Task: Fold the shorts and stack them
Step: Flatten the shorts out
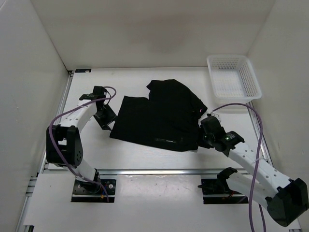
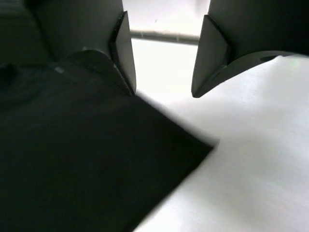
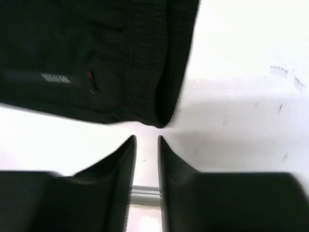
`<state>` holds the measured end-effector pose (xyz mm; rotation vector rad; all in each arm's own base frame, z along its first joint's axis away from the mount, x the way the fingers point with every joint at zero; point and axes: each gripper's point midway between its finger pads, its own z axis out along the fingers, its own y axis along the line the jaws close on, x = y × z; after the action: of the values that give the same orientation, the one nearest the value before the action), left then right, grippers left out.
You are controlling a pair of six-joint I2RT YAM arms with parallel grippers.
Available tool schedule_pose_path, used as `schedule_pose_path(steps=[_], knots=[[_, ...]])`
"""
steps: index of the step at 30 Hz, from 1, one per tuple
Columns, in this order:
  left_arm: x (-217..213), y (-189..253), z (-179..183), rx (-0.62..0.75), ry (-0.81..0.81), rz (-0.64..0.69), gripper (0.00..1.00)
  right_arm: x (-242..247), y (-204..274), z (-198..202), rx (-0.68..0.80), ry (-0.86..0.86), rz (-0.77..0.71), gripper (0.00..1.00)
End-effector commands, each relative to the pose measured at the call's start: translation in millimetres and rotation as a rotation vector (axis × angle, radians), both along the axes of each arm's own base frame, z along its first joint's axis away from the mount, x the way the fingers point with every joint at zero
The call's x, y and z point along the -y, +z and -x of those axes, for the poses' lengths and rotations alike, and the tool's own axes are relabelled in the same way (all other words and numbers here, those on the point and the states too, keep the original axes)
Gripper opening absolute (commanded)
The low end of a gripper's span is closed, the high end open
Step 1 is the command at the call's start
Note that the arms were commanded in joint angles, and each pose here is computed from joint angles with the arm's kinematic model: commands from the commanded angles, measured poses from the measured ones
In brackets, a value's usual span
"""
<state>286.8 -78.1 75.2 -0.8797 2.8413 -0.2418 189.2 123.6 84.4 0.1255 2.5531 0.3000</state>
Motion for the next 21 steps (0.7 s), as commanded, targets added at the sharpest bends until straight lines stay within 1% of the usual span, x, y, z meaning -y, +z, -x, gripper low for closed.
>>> schedule_pose_path(steps=[1, 3, 4, 5, 6, 7, 8, 9, 10, 11, 12, 14, 17, 19, 20, 21], knots=[[-5.1, 38.5, -25.9, 0.189, 0.017, -0.016, 0.57, -7.5, 34.2, -13.1, 0.046, -0.215, -0.16, 0.24], [-5.4, 37.8, -23.3, 0.178, 0.016, -0.017, 0.56, -21.4, 26.9, -5.8, -0.078, -0.253, -0.216, 0.22], [-5.8, 31.3, -20.4, 0.157, 0.016, -0.02, 0.56, -29.5, 29.8, -5.0, -0.121, -0.262, -0.243, 0.27], [-5.8, 28.1, -20.3, 0.146, 0.016, -0.021, 0.56, -35.7, 15.9, -1.2, -0.203, -0.283, -0.24, 0.32], [-6.3, 20.8, -13.8, 0.121, 0.024, -0.022, 0.57, -40.3, 13.3, 2.8, -0.256, -0.298, -0.247, 0.35], [-6.6, 15.4, -11.0, 0.103, 0.024, -0.025, 0.59, -47.1, 10.1, 7.9, -0.317, -0.297, -0.275, 0.48], [-7.1, 9.2, -7.2, 0.082, 0.023, -0.027, 0.61, -51.1, 4.3, 10.4, -0.366, -0.328, -0.285, 0.5], [-6.4, 2.1, 0.7, 0.055, 0.021, -0.022, 0.64, -50.3, -1.1, 15.7, -0.403, -0.349, -0.298, 0.58], [-5.3, -1.5, 5.1, 0.04, 0.018, -0.015, 0.71, -51.8, -10.7, 23.4, -0.439, -0.356, -0.312, 0.66], [-5.9, -8.5, 10.3, 0.014, 0.018, -0.018, 0.74, -51.7, -10.9, 21.3, -0.454, -0.399, -0.355, 0.69], [-4.9, -15.1, 14.6, 0.004, 0.016, -0.011, 0.87, -57.2, -10.3, 20.0, -0.467, -0.4, -0.397, 0.7], [1.4, -22.6, 15.4, -0.015, 0.009, 0.023, 0.92, -50.7, -14.5, 19.2, -0.475, -0.447, -0.406, 0.71], [1.5, -41.5, 15.2, -0.054, 0.009, 0.019, 0.92, -42.0, -23.5, 17.9, -0.477, -0.494, -0.4, 0.73], [1.3, -57.6, 16.9, -0.101, 0.01, 0.013, 0.92, -38.0, -29.6, 14.3, -0.476, -0.517, -0.403, 0.73], [1.5, -63.3, 15.3, -0.107, 0.01, 0.012, 0.91, -37.4, -36.2, 15.7, -0.486, -0.529, -0.399, 0.73], [1.7, -66.5, 13.6, -0.118, 0.01, 0.011, 0.89, -34.8, -37.0, 9.4, -0.453, -0.538, -0.391, 0.73]])
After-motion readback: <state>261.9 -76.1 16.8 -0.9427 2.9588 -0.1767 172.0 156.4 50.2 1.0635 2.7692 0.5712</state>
